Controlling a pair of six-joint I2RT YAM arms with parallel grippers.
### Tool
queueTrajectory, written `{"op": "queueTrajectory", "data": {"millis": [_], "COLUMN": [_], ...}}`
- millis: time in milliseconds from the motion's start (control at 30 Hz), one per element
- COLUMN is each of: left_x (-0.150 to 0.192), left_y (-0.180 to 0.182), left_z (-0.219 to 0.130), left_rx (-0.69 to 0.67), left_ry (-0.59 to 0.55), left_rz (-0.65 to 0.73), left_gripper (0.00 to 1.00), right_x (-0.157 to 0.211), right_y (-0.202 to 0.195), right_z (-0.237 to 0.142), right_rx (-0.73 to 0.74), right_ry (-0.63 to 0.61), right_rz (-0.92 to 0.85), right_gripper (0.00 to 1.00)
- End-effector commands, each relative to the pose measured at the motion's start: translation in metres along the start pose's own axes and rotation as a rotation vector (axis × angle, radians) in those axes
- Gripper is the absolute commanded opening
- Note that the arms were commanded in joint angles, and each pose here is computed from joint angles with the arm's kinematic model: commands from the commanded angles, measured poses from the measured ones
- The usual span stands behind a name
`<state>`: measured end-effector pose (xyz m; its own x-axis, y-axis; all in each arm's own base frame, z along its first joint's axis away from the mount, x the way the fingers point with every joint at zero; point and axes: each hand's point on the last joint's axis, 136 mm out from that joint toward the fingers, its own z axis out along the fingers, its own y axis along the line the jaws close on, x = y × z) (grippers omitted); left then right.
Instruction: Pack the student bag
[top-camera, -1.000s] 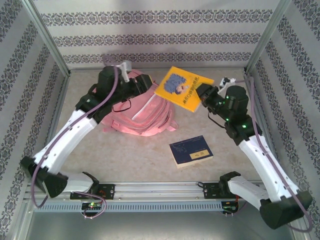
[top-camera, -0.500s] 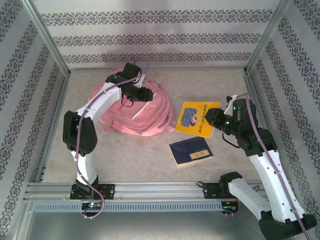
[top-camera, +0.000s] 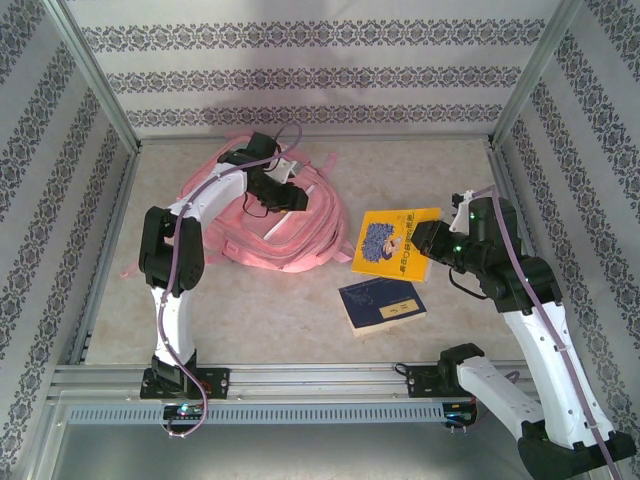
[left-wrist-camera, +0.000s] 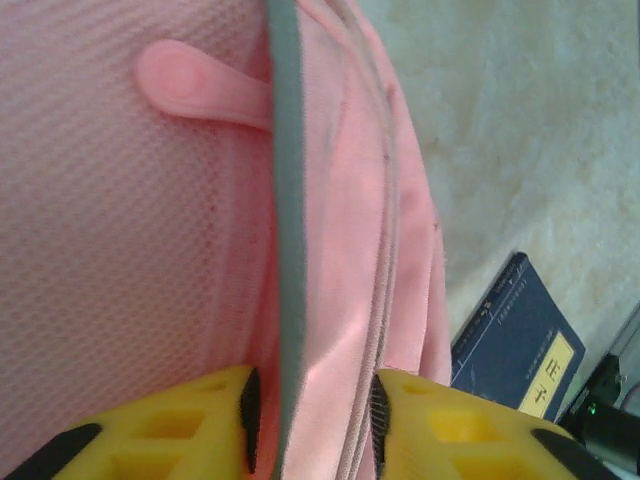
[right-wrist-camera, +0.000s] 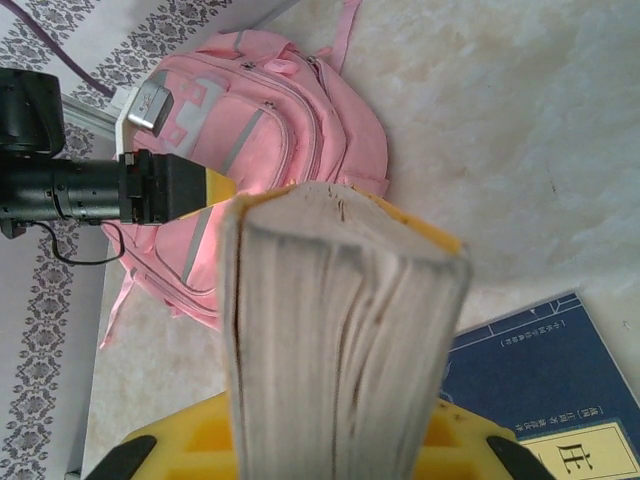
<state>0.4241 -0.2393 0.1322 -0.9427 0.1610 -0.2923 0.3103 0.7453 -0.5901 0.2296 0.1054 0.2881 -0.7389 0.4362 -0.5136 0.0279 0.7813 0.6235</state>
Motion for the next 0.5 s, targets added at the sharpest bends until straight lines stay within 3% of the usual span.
{"op": "queueTrajectory", "data": {"millis": [0,100,467], "left_x": [0.015,0.015,-0.039], "left_y": [-0.006,-0.003,-0.056], "left_z": [0.005,0.003,-0.091], "left_rx": [0.059,0.039,0.1], "left_ry": [0.054,0.06,-0.174], "left_rz": [0.009,0.01,0.051], "left_gripper": [0.22,0.0,0.0], "right_x": [-0.008,-0.006,-0.016], "right_y": [0.015,0.011,0.019], "right_z": [-0.004,0.003,0.043], "right_rx": [-0.062,-0.059,-0.114], "right_ry": [-0.031,-0.019,0.022], "right_rz": [-0.006,0.02,0.174], "right_gripper": [0.0,0.0,0.0]}}
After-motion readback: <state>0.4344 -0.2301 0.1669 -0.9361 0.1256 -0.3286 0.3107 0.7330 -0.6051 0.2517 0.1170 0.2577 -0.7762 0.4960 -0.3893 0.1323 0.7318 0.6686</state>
